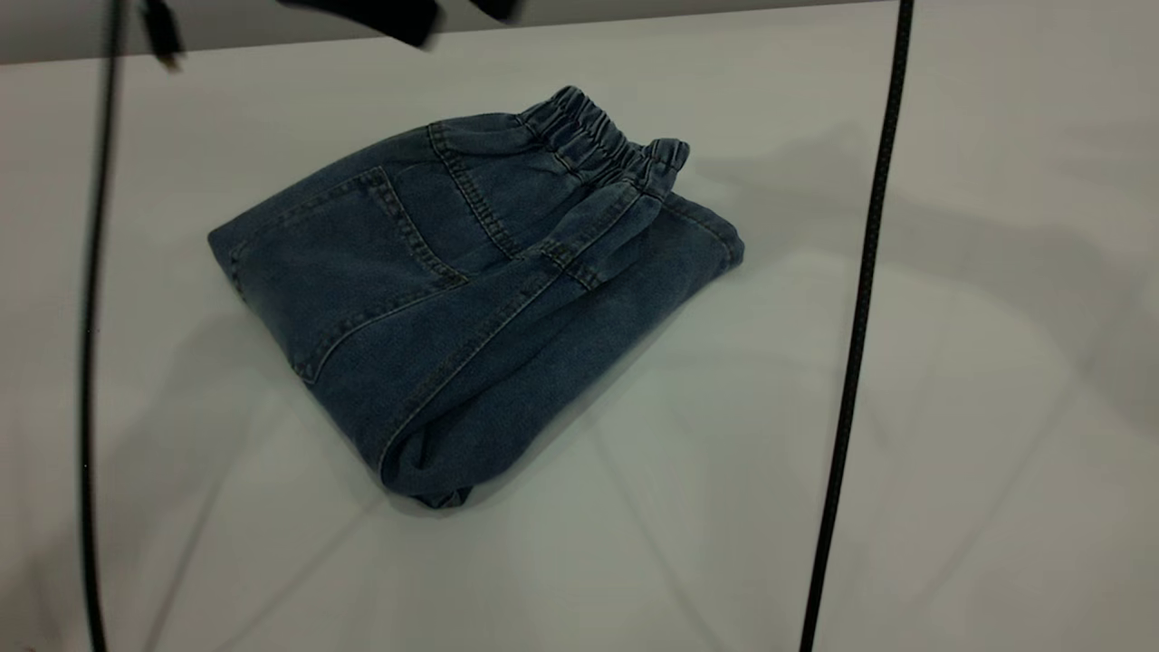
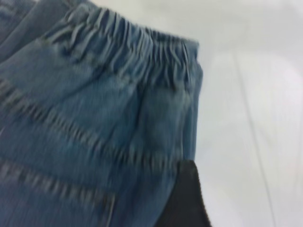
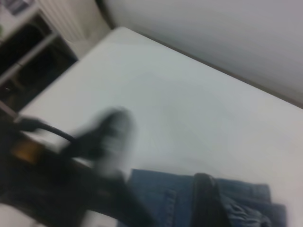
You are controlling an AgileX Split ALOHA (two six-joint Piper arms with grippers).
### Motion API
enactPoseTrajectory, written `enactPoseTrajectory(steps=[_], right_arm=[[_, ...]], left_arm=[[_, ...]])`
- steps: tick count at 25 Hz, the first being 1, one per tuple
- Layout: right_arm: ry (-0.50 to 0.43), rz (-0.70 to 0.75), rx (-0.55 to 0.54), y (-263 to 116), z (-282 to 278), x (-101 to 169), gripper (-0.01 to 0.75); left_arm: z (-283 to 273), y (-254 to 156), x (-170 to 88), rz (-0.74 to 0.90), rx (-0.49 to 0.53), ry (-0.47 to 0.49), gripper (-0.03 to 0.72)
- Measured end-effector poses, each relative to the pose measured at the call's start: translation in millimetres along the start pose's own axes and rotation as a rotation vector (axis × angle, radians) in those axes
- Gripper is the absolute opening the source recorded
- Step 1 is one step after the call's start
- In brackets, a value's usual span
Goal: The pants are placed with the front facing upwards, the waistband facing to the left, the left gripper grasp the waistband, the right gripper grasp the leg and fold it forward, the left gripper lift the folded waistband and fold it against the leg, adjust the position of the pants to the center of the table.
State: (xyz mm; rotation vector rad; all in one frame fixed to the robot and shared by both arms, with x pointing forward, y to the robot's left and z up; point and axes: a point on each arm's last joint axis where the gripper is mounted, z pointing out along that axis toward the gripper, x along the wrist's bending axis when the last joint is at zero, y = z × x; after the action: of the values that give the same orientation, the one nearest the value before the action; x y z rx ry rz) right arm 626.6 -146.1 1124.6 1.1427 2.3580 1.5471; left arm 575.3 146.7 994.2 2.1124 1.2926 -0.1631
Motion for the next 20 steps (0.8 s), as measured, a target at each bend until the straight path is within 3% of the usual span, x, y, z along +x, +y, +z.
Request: enactPoseTrajectory(steps=[5, 8, 13, 20], right_arm=[[0.033, 0.058, 0.087, -17, 28, -3, 0.368], [0.071, 0.068, 0.175, -35, 56, 1, 0.368], [0.055, 0.035, 0.32, -67, 105, 13, 0.368], [-0.045, -0.095, 0.509, -118, 169, 51, 0.368]], left_arm=[[-63, -10, -19, 0.096, 0.044, 0.018, 0.542], [-102, -16, -31, 0.173, 0.015, 0.079, 0.542], [-169, -24, -48, 0.208, -0.196, 0.227, 0.537], [-237, -46, -84, 0.281, -0.475, 0.311, 0.529]])
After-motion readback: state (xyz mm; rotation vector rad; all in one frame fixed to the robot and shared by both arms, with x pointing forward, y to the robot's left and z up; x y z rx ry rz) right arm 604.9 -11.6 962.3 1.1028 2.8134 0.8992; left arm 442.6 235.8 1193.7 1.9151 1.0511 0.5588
